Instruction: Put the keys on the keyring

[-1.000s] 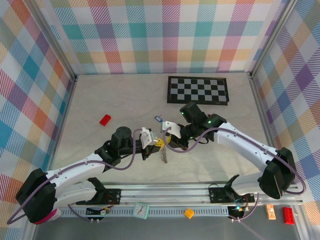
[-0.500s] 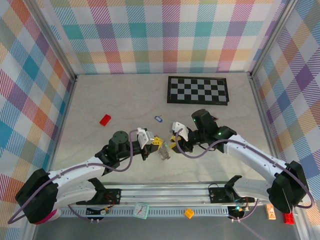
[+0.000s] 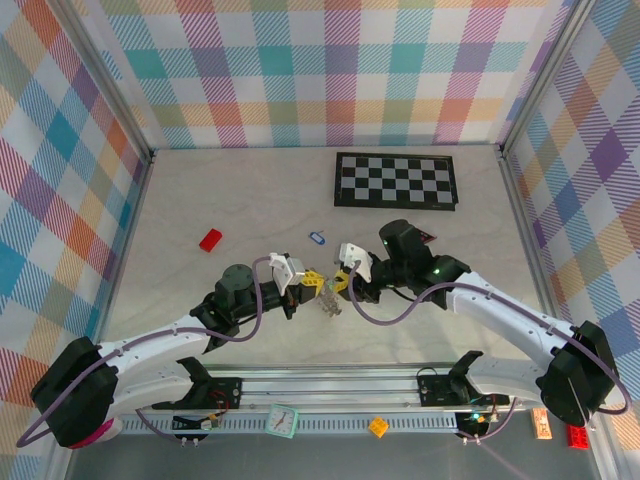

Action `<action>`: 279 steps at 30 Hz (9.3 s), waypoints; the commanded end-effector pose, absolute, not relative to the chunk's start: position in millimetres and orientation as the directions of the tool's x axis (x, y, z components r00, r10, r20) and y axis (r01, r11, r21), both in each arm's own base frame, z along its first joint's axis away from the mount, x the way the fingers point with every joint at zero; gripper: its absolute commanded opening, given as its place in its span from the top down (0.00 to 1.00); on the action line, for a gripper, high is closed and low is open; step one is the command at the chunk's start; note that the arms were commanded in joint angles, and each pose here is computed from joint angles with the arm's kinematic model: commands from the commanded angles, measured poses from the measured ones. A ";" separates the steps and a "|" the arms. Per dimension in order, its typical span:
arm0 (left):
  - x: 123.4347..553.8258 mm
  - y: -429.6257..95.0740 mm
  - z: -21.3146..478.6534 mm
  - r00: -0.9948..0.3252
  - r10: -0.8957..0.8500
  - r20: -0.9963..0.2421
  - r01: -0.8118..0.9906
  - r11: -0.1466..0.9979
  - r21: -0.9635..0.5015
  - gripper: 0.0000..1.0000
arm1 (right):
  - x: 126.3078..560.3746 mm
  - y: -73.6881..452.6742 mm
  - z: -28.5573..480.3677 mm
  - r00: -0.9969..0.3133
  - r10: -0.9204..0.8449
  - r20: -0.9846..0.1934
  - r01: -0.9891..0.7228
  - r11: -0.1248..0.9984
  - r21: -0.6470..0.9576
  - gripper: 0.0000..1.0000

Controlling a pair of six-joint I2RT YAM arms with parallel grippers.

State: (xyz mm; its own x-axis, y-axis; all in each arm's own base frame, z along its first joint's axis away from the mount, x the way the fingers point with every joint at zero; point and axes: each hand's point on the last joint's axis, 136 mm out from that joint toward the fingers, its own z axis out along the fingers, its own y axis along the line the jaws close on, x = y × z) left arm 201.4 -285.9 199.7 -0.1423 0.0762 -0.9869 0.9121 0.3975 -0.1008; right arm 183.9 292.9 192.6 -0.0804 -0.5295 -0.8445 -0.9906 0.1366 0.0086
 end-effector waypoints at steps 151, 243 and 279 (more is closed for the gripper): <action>192.4 -302.9 233.2 -0.001 -0.031 -1.000 0.961 0.276 -0.010 1.00 | 170.7 297.3 172.9 -0.135 -0.594 -0.793 -0.990 0.045 0.135 1.00; 186.5 -301.9 213.6 -0.042 0.121 -0.992 0.967 0.256 -0.010 1.00 | 170.9 286.6 214.6 -0.165 -0.509 -0.845 -0.986 0.094 0.136 0.65; 186.7 -305.5 225.0 -0.050 0.006 -0.999 0.969 0.243 -0.047 1.00 | 174.6 296.0 177.2 -0.134 -0.605 -0.785 -0.991 0.084 0.104 1.00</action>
State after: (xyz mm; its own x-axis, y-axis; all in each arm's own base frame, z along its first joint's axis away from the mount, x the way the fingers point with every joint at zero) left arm 191.7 -301.9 202.2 -0.1192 0.0807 -0.9896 0.9549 0.2822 -0.0920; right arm 180.8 288.5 176.9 -0.1708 -0.5813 -0.7956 -0.9845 0.1336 0.1137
